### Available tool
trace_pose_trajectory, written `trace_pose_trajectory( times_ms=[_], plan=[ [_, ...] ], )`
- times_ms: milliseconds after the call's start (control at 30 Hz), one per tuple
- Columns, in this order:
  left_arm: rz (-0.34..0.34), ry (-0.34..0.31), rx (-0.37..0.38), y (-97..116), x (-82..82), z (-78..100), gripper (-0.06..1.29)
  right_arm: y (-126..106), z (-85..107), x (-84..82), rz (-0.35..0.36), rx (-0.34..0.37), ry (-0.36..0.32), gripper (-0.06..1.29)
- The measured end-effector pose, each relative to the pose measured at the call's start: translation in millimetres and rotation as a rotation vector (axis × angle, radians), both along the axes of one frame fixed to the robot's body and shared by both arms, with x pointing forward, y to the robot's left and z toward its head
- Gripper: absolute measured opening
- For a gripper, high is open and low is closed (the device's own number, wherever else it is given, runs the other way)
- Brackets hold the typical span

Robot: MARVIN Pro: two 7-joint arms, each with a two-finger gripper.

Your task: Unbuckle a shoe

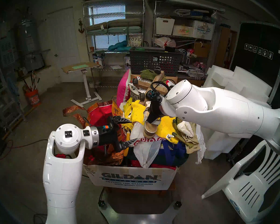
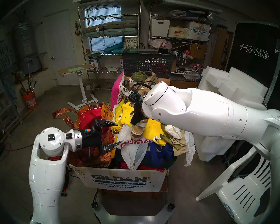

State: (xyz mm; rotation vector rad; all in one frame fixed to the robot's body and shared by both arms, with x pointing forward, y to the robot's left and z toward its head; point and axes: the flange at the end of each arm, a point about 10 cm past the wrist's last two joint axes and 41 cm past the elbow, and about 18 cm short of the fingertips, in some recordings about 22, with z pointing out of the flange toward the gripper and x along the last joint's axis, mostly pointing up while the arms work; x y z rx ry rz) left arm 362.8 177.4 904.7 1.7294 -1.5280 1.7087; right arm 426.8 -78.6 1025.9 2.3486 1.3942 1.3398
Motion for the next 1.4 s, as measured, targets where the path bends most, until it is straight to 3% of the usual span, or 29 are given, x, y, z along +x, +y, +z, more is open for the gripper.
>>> trace_pose_trajectory(
  times_ms=[200, 467, 633, 767, 933, 1133, 1267, 1400],
  plan=[
    [0.016, 0.005, -0.069, -7.4, 0.5, -12.0, 1.18, 2.3, 0.3, -0.1, 0.002, 0.002, -0.003, -0.03],
    [0.021, -0.026, -0.134, -17.5, 4.5, -1.2, 1.14, 4.6, 0.2, -0.8, 0.003, 0.004, -0.006, -0.03],
    [0.040, -0.045, -0.154, -22.1, 11.8, 5.6, 0.86, 5.5, 0.4, -1.4, 0.002, 0.005, -0.011, -0.03],
    [0.049, -0.040, -0.154, -23.8, 15.6, 1.9, 0.92, 5.8, 0.4, -2.0, 0.001, 0.007, -0.012, -0.03],
    [0.068, -0.029, -0.139, -26.7, 20.4, -9.2, 1.14, 6.1, 0.5, -2.7, 0.000, 0.011, -0.010, -0.03],
    [0.085, -0.032, -0.132, -29.9, 26.1, -14.7, 1.14, 5.4, 0.5, -2.6, -0.002, 0.015, -0.007, -0.03],
    [0.087, -0.045, -0.135, -31.5, 28.3, -12.3, 0.91, 4.6, 0.3, -2.4, -0.005, 0.017, -0.007, -0.03],
    [0.091, -0.054, -0.140, -33.1, 30.0, -10.7, 0.91, 3.5, 0.2, -2.3, -0.008, 0.019, -0.006, -0.03]
  ],
)
